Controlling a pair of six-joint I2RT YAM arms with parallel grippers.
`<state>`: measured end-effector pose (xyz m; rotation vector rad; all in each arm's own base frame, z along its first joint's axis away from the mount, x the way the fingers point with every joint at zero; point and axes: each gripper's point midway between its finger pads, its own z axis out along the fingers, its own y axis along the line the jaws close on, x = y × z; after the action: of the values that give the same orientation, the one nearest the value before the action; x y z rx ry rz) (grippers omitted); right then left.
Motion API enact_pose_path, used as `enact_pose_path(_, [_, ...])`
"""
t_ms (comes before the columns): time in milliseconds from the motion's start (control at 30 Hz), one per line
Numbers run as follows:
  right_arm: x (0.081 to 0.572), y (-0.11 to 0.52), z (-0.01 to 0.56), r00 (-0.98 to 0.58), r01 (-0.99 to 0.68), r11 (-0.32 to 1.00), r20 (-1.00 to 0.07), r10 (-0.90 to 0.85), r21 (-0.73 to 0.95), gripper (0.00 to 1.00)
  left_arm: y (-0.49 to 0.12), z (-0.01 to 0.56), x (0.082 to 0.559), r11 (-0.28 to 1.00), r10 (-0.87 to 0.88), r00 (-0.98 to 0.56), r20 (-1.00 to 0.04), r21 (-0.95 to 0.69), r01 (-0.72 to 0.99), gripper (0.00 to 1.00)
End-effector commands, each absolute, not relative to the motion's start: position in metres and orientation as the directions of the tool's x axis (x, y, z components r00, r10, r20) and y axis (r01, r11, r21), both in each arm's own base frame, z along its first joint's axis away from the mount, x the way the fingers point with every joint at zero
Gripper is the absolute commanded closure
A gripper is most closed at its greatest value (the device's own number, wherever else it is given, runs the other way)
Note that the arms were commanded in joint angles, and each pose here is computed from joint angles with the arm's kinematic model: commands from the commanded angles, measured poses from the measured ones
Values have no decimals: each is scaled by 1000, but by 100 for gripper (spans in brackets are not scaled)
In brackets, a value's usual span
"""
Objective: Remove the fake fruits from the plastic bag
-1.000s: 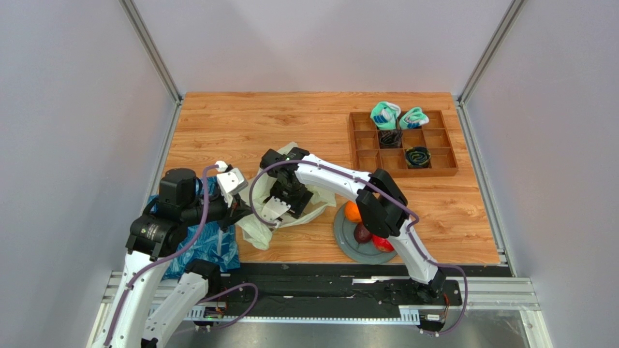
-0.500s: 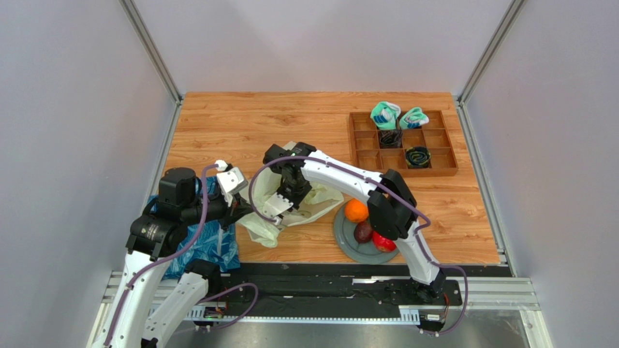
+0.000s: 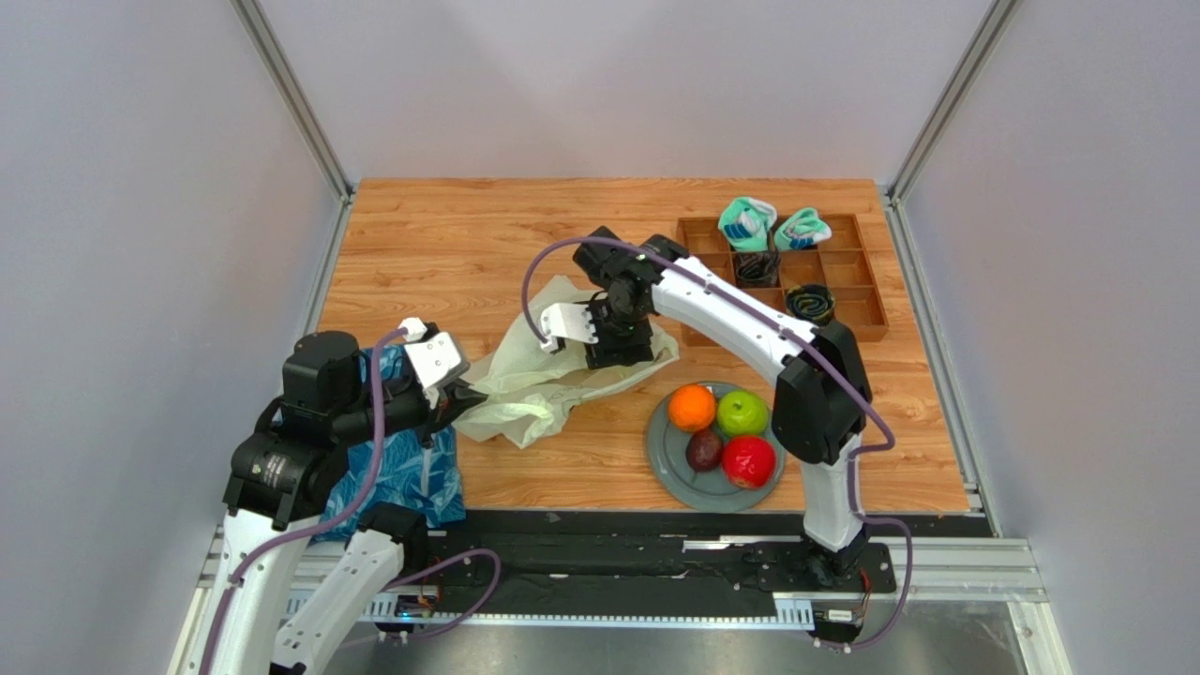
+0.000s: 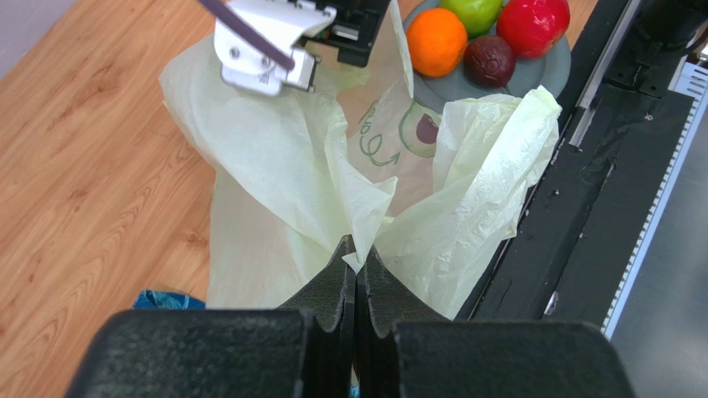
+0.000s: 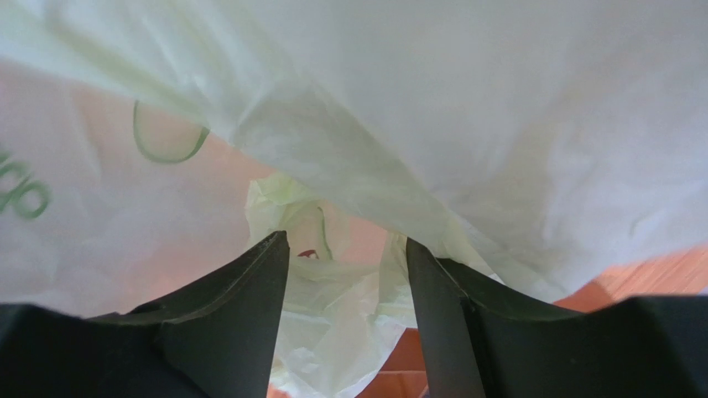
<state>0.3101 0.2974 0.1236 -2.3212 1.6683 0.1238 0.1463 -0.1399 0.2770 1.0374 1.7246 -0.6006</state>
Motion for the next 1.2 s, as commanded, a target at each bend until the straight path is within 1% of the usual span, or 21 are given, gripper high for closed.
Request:
enact_pose_path(0, [274,303,169,244,-968,-193,-409,-879,-162,39,-141,284,145,481,373,-88,-924,112,870,100])
enact_pose_path(133, [249,304,169,264,-965,-236,-444,-857,-118,41,-142,277,144,472,376,-92,-922,106,875,100])
enact_pose_path(233, [237,303,167,262,-964,-255,-447,-855,-77,43,-142,273,142,474,374,-102,-922,95,876,100])
enact_pose_path(433, [227,294,139,284,-955,-294,-378,-881,-31,46,-139,268,140,480,390,-108,-915,101,871,100])
enact_pose_path(467, [231,297,136,289,-955,-295,-377,-880,-45,46,-138,267,141,481,391,-109,-914,102,871,100])
enact_pose_path(533, [239,291,121,291,-956,-284,-318,-902,-70,45,-138,266,141,480,393,-110,-913,102,871,100])
enact_pose_path(567, [249,296,116,299,-954,-277,-310,-902,-114,45,-139,266,141,480,392,-111,-913,100,872,100])
enact_pose_path(600, [256,291,108,305,-951,-277,-265,-915,-141,45,-138,265,141,481,392,-112,-913,100,871,100])
enact_pose_path(633, [261,290,105,306,-948,-271,-252,-918,-165,45,-138,266,141,481,391,-109,-914,102,871,100])
enact_pose_path(733, [283,294,102,298,-936,-239,-219,-929,-259,51,-139,265,142,479,394,-106,-913,105,871,100])
enact_pose_path(833, [305,302,110,264,-918,-173,-224,-938,-356,54,-139,265,143,474,399,-101,-912,111,873,100])
enact_pose_path(900, [317,311,122,259,-899,-136,-256,-931,-416,51,-139,263,145,473,403,-100,-910,114,874,100])
enact_pose_path(933, [319,314,126,262,-892,-126,-269,-927,-435,45,-139,263,146,471,404,-100,-909,113,875,100])
enact_pose_path(1000, [323,319,132,287,-876,-133,-279,-916,-464,41,-140,262,147,468,406,-99,-908,114,876,100])
enact_pose_path(1033, [323,318,131,297,-871,-147,-264,-918,-469,38,-140,262,147,469,408,-102,-907,112,876,100])
enact_pose_path(1100, [324,310,124,328,-854,-206,-187,-926,-478,37,-140,263,148,467,410,-99,-907,115,877,100])
enact_pose_path(1167, [323,298,108,344,-853,-263,-107,-933,-450,36,-140,263,148,468,409,-98,-907,116,876,100])
